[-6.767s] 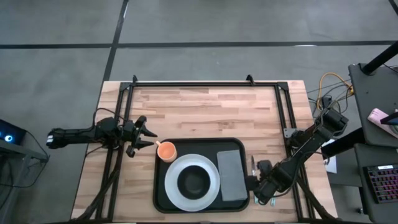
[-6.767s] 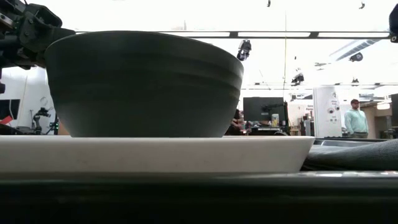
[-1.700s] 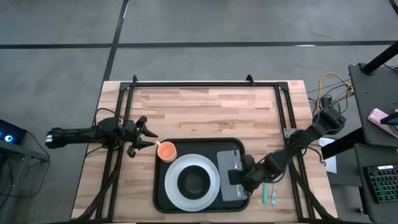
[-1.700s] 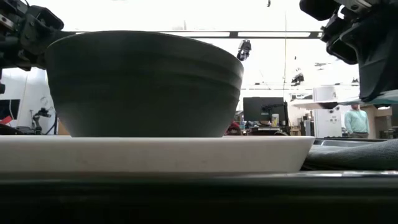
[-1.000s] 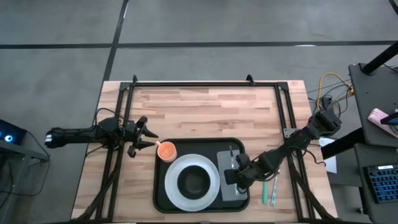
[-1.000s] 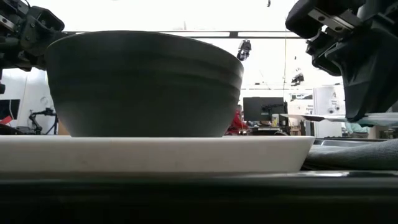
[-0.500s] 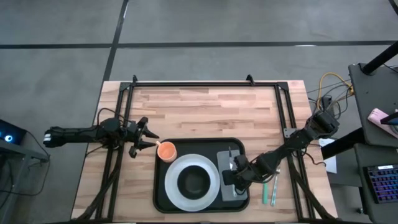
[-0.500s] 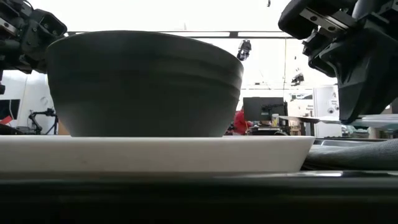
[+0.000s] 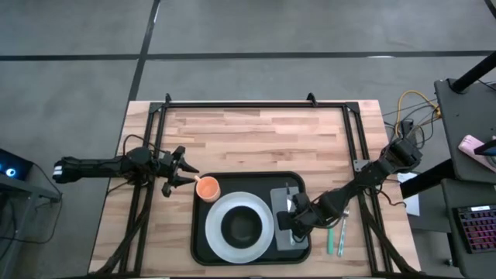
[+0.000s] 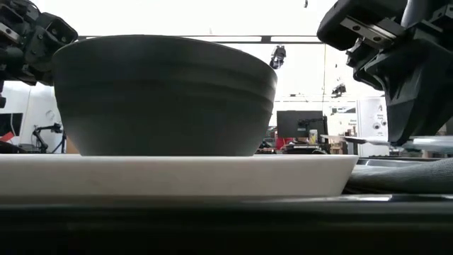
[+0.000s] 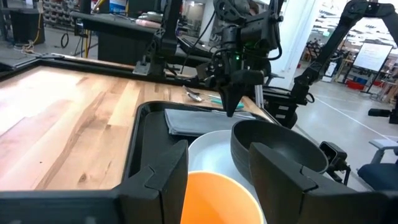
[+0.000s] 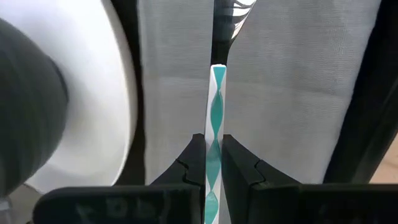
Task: Set up tray
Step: Put the green knife on the gray napkin on the black tray, then put the green spoon to the right of the green knife on the gray napkin on the black tray
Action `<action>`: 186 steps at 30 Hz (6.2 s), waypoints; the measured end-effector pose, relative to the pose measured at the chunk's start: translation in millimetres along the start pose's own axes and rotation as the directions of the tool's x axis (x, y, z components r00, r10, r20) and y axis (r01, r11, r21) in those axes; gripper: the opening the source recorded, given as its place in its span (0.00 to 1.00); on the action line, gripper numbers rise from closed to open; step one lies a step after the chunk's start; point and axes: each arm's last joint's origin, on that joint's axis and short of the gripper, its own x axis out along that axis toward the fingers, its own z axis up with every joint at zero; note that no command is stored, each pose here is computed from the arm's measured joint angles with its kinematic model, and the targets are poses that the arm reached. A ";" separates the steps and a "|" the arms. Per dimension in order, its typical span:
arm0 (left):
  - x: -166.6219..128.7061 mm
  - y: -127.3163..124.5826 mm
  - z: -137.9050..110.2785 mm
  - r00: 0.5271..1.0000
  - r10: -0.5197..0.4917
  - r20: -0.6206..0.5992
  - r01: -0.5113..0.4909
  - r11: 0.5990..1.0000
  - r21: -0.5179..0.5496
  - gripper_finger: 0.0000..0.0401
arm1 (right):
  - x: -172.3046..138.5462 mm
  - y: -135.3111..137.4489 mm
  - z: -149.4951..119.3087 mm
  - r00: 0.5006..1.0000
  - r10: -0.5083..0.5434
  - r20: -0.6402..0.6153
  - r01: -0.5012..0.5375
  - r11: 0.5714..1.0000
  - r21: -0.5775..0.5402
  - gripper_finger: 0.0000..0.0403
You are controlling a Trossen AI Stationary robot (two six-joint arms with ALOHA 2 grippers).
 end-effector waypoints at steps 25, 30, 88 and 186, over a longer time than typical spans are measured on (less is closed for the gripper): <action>0.0 0.1 -0.1 1.000 0.000 -0.001 0.000 1.000 -0.001 0.38 | 4.7 4.2 -3.3 0.999 0.013 -0.030 -0.014 1.000 -0.007 0.04; 0.0 0.0 -0.1 1.000 0.000 -0.001 0.000 1.000 0.000 0.38 | 6.0 8.2 -3.4 0.998 0.050 -0.032 -0.051 0.998 -0.037 0.04; 1.1 0.6 -1.4 1.000 0.004 -0.017 -0.004 1.000 -0.004 0.38 | -35.4 -11.4 1.2 0.993 -0.103 -0.051 0.105 0.994 0.034 0.41; 1.6 0.8 -2.0 1.000 0.005 -0.025 -0.005 1.000 -0.006 0.38 | -13.4 -110.2 -27.2 0.936 -0.347 -0.062 0.348 0.938 0.000 0.27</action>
